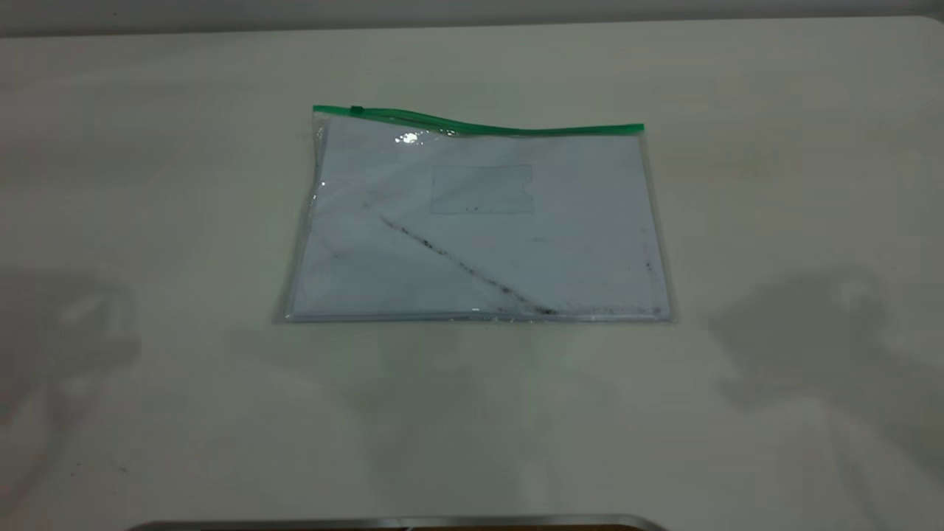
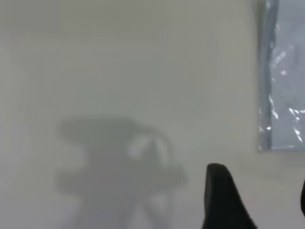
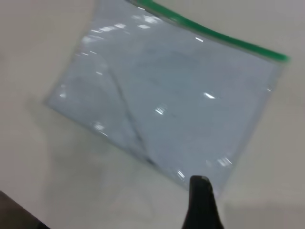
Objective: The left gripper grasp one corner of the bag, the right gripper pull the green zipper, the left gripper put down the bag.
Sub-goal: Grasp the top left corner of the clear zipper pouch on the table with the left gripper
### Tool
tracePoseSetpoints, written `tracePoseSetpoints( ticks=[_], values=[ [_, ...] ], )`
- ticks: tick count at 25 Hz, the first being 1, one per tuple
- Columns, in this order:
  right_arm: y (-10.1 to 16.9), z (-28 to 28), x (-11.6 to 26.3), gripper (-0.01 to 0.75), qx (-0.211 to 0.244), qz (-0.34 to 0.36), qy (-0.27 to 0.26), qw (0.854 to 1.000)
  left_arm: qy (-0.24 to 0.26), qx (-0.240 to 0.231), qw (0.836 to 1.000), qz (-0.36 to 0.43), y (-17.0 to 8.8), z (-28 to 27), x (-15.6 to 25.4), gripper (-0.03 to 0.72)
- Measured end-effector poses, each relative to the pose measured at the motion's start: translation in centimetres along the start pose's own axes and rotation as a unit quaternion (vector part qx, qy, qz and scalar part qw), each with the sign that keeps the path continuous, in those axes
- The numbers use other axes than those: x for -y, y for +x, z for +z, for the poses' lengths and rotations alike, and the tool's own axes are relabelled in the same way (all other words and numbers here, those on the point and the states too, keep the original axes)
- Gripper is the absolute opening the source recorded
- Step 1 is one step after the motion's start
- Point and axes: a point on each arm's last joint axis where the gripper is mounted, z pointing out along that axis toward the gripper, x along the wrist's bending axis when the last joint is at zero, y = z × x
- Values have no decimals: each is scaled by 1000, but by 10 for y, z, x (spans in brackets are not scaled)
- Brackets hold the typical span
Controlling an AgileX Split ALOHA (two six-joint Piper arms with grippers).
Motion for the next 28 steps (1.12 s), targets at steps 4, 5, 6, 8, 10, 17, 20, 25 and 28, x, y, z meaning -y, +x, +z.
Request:
tracePoseSetpoints(
  ticks=[4,5,6,8,10,17,20,25,28],
  values=[
    [6,45,-19,585,-43,7,10,999,27,49,998,25,2,47,-19,454],
    [7,55,-22,585,-50,7,14,999,29,62,997,28,3,60,-25,453],
    [9,64,-23,585,-59,8,20,998,24,74,997,25,3,70,-32,453],
    [12,77,-26,585,-72,6,28,997,23,97,995,28,5,96,-43,453],
    [13,87,-27,585,-80,6,36,996,8,119,993,26,7,119,-59,453],
    [13,97,-27,585,-86,17,41,995,-1,227,974,20,11,210,-95,453],
    [13,97,-27,585,-86,18,40,995,16,268,963,23,12,242,-98,487],
    [15,97,-28,585,-96,32,38,994,38,286,957,14,13,280,-90,624],
    [15,97,-29,585,-99,41,34,994,48,290,956,16,8,292,-84,651]
  ],
)
